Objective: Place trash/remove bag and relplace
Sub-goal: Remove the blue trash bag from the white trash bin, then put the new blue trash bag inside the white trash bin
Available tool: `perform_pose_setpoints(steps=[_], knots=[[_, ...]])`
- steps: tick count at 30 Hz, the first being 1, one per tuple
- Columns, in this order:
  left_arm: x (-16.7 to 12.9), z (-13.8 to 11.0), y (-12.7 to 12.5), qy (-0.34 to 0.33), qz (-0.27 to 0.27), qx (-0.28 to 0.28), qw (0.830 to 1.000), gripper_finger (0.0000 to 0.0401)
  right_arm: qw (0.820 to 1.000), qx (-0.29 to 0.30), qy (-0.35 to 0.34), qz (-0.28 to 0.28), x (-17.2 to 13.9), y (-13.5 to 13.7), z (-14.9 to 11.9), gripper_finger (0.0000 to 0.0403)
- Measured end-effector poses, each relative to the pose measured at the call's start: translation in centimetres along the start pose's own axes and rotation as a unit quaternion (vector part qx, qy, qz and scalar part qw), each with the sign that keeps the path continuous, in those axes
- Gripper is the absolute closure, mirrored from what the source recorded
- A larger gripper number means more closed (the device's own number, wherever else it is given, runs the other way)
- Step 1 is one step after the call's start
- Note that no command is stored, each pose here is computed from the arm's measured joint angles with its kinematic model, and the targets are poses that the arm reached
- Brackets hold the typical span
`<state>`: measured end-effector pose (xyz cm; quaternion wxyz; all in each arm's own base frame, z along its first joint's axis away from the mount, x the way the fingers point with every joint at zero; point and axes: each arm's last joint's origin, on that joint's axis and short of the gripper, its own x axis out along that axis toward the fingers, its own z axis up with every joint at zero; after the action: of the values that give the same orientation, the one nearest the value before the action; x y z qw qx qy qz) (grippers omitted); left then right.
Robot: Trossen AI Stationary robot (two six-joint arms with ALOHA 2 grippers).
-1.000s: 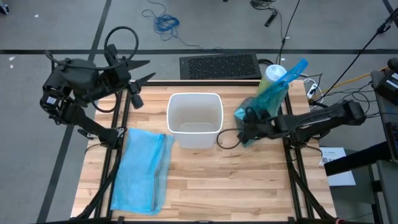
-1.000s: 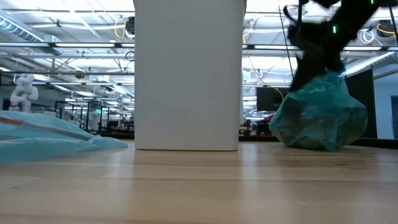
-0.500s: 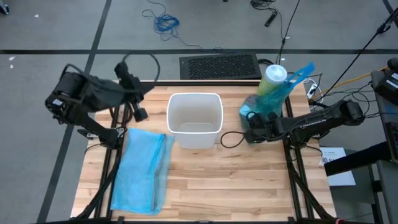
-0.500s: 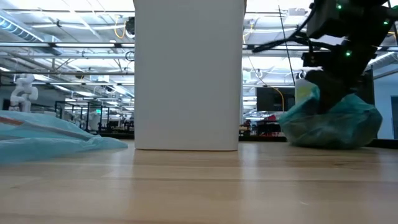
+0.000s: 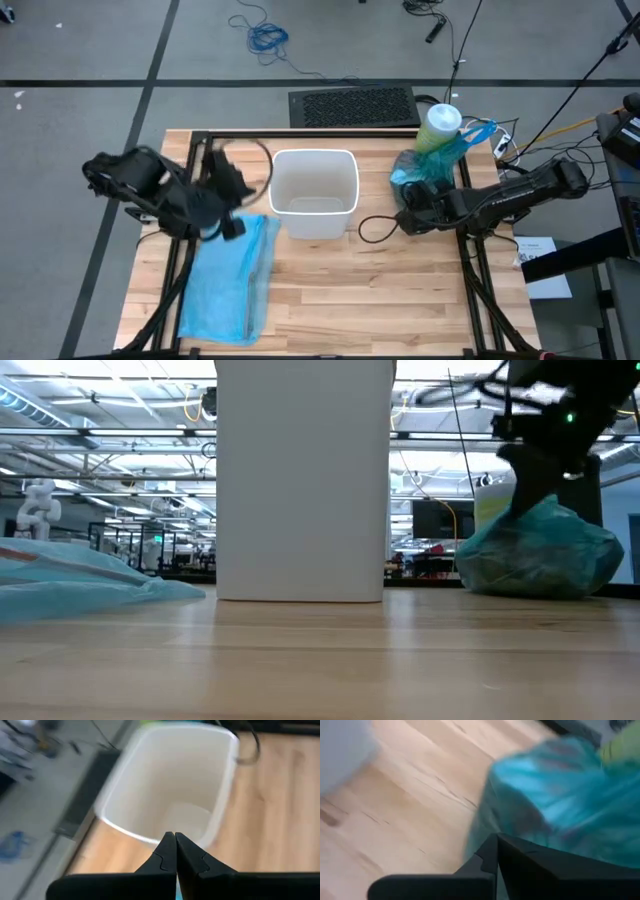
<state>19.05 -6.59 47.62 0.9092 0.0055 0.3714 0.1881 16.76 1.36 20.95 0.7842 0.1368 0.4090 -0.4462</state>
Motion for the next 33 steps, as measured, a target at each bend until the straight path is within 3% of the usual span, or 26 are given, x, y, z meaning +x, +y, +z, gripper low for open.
perform_pose_setpoints(steps=[4, 13, 18, 27, 33], knots=[[2.0, -2.0, -2.4, 0.070, -0.030, -0.003, 0.997, 0.0400, 0.999, -0.012, -0.038, 0.022, -1.7, 0.4, 0.9, 0.0403], [7.0, -8.8, -7.1, 0.224, 0.007, -0.053, 0.973, 0.0401, 0.996, -0.038, -0.059, 0.056, -3.5, 1.1, 1.4, 0.0403], [9.4, -12.3, -9.2, 0.242, 0.016, -0.085, 0.966, 0.0401, 0.996, -0.039, -0.060, 0.062, -3.6, 1.2, 1.3, 0.0403], [13.9, -15.9, -12.2, 0.223, -0.088, -0.142, 0.960, 0.0387, 0.996, -0.032, -0.061, 0.064, -3.6, 1.3, 1.3, 0.0403], [15.4, -18.8, -11.5, 0.264, -0.047, -0.151, 0.952, 0.0339, 0.995, -0.027, -0.063, 0.071, -3.7, 1.4, 1.4, 0.0403]])
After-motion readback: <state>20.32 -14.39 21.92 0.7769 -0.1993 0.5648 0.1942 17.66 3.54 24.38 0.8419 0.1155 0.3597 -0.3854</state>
